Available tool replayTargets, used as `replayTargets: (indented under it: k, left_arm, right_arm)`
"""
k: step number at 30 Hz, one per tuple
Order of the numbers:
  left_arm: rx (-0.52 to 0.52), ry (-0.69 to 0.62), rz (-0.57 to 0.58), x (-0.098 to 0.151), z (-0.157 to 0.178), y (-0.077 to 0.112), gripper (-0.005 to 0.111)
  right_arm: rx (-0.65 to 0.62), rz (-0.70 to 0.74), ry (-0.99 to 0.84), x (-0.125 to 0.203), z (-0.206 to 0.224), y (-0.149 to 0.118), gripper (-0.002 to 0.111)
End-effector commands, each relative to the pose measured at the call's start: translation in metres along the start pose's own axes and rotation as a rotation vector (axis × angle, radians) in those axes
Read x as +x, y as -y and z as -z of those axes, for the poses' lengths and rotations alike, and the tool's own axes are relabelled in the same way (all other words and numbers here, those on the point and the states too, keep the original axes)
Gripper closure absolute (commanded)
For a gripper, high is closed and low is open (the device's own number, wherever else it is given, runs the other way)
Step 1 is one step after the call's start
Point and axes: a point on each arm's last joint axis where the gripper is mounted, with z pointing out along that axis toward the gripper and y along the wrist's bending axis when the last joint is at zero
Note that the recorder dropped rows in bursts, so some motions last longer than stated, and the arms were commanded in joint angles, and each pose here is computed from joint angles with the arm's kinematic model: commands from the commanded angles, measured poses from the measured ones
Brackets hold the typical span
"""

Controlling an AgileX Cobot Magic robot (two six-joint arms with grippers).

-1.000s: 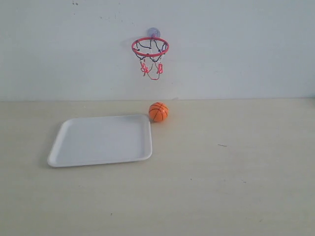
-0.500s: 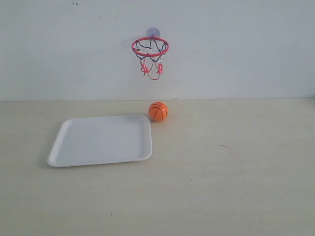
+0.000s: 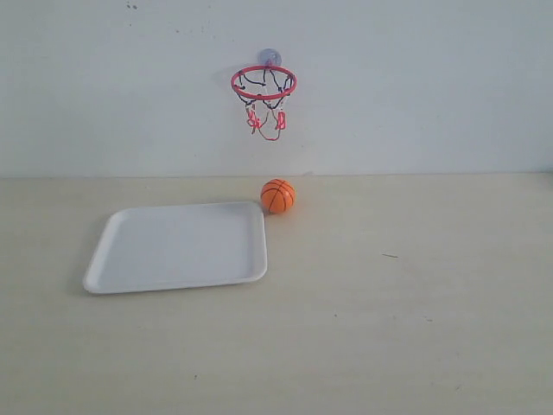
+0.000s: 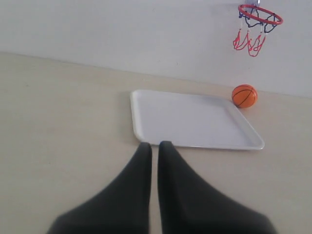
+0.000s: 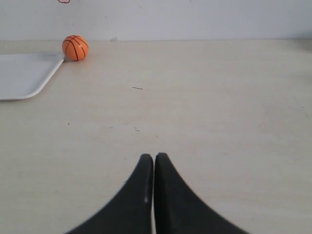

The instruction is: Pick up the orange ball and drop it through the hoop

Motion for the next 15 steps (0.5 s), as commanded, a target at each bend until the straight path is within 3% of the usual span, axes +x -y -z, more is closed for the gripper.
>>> replayTargets:
  k: [1, 15]
  left_arm:
    - [-0.021, -0.029, -0.001, 0.0038, -0.0001, -0.0015, 0.103]
    - [-0.022, -0.022, -0.004, 0.0032, -0.0001, -0.0015, 0.103]
  right_arm:
    - [-0.001, 0.003, 0.011, -0.0011, 0.0003, -0.0001, 0.108]
    - [-0.001, 0.003, 0.011, -0.0011, 0.0003, -0.0001, 0.108]
